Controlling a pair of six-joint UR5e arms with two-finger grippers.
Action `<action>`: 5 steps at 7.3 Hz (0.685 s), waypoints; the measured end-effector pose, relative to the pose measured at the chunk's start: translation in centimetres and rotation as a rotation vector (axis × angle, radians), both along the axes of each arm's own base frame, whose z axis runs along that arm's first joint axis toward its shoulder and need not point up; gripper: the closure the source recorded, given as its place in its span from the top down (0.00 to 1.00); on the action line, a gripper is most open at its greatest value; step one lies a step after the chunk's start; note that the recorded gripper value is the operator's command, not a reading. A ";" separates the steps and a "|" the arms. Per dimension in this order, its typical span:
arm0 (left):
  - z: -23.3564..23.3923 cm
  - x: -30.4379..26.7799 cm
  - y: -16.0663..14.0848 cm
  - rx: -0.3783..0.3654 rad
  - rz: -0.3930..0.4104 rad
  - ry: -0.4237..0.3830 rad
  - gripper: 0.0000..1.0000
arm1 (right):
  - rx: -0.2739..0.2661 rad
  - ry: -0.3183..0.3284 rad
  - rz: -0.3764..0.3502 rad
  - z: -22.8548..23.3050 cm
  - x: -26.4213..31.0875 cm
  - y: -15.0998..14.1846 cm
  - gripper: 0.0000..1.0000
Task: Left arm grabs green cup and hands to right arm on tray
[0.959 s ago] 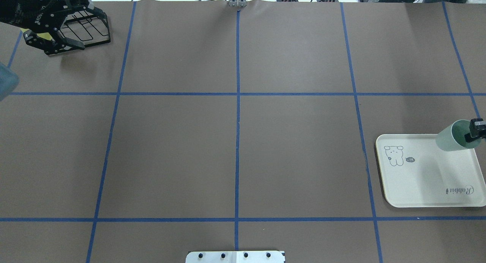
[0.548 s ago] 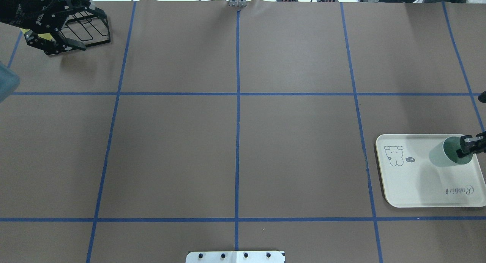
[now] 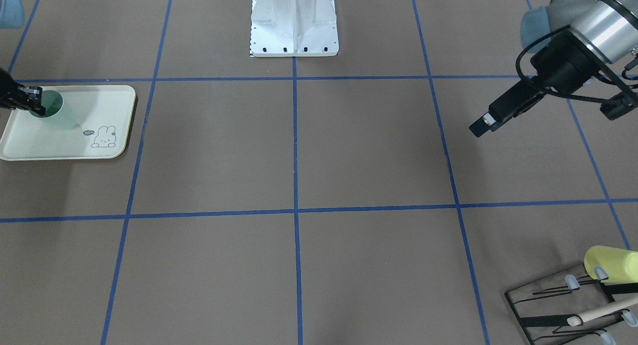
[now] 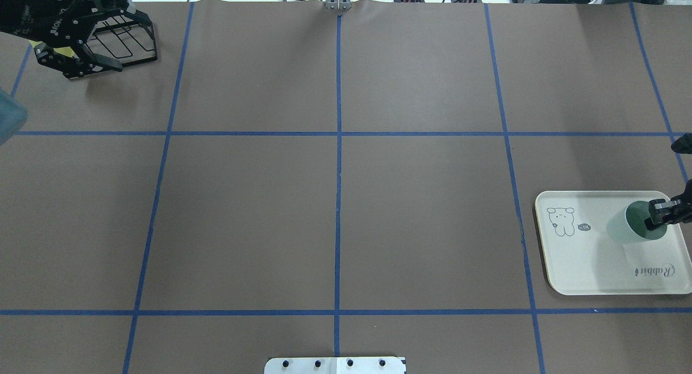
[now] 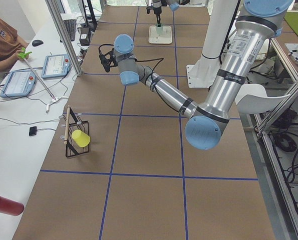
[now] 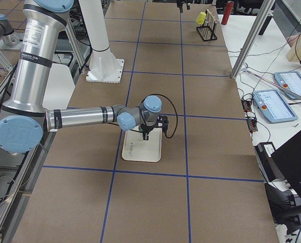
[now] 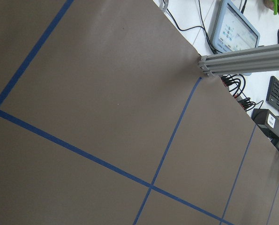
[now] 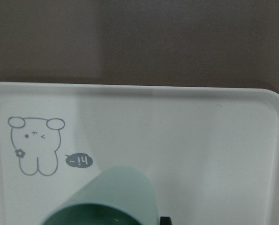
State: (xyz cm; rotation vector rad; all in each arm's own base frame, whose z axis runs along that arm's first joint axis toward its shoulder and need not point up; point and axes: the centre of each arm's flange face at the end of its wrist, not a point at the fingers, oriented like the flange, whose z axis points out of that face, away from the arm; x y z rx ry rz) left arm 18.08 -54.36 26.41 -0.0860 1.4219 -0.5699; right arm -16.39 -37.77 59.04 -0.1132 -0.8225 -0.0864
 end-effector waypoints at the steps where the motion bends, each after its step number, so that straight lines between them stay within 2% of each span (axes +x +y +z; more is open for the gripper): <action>1: 0.0 0.0 0.0 0.000 0.000 0.000 1.00 | 0.000 0.000 -0.002 0.1 -0.1 0.0 0.43; 2: 0.0 0.0 0.0 0.000 0.000 0.000 1.00 | -0.001 0.001 -0.002 0.2 -0.1 0.0 0.55; 3: 0.0 0.0 0.0 0.001 0.000 0.000 1.00 | -0.003 0.002 -0.003 0.3 -0.1 0.0 0.80; 4: 0.0 0.0 0.0 0.001 0.000 0.000 1.00 | -0.003 0.000 -0.003 0.2 -0.1 0.0 0.99; 5: -0.1 -0.1 0.0 0.002 -0.002 0.001 1.00 | 0.006 -0.010 -0.001 -0.4 0.0 0.1 1.00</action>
